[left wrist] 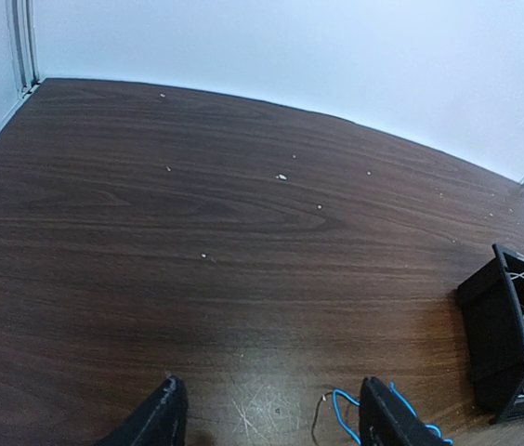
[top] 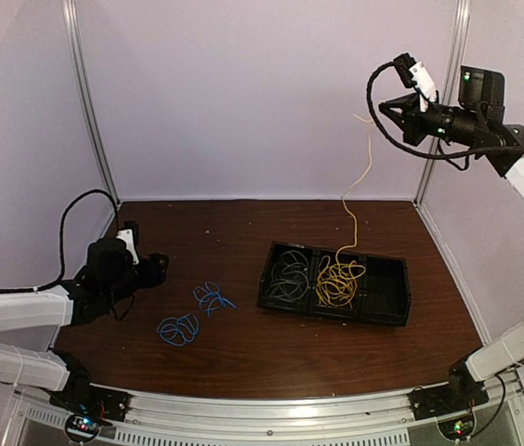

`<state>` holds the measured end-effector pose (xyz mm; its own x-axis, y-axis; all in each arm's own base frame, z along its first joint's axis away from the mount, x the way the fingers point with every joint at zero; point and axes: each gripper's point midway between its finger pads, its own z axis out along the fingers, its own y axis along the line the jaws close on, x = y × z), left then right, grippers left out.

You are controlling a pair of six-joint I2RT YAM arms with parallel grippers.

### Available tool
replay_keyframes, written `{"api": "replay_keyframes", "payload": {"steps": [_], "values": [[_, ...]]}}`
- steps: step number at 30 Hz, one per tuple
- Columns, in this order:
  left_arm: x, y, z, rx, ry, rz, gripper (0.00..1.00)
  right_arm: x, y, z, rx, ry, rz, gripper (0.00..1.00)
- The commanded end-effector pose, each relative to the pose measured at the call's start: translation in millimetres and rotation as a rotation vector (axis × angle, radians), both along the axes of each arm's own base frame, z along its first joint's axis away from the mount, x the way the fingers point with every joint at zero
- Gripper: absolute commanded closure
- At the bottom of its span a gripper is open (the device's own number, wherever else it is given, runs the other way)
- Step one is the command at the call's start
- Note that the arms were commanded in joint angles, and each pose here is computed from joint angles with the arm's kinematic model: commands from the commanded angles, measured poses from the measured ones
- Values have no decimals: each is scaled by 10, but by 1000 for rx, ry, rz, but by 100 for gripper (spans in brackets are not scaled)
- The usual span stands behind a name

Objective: Untangle the cables

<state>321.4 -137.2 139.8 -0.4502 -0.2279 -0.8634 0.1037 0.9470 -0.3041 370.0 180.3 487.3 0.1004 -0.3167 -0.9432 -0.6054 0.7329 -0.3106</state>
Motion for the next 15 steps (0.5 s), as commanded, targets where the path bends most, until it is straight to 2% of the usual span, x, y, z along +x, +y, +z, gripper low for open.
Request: {"api": "replay_keyframes", "payload": {"steps": [1, 7, 15], "values": [[14, -1, 35, -9, -10, -2, 35, -141, -60, 305, 40, -69, 2, 100], [12, -11, 32, -17, -9, -4, 36, -209, -11, 402, 69, -67, 43, 100], [2, -2, 45, -13, -11, -5, 35, -96, 37, -59, 52, 12, 49, 100]]}}
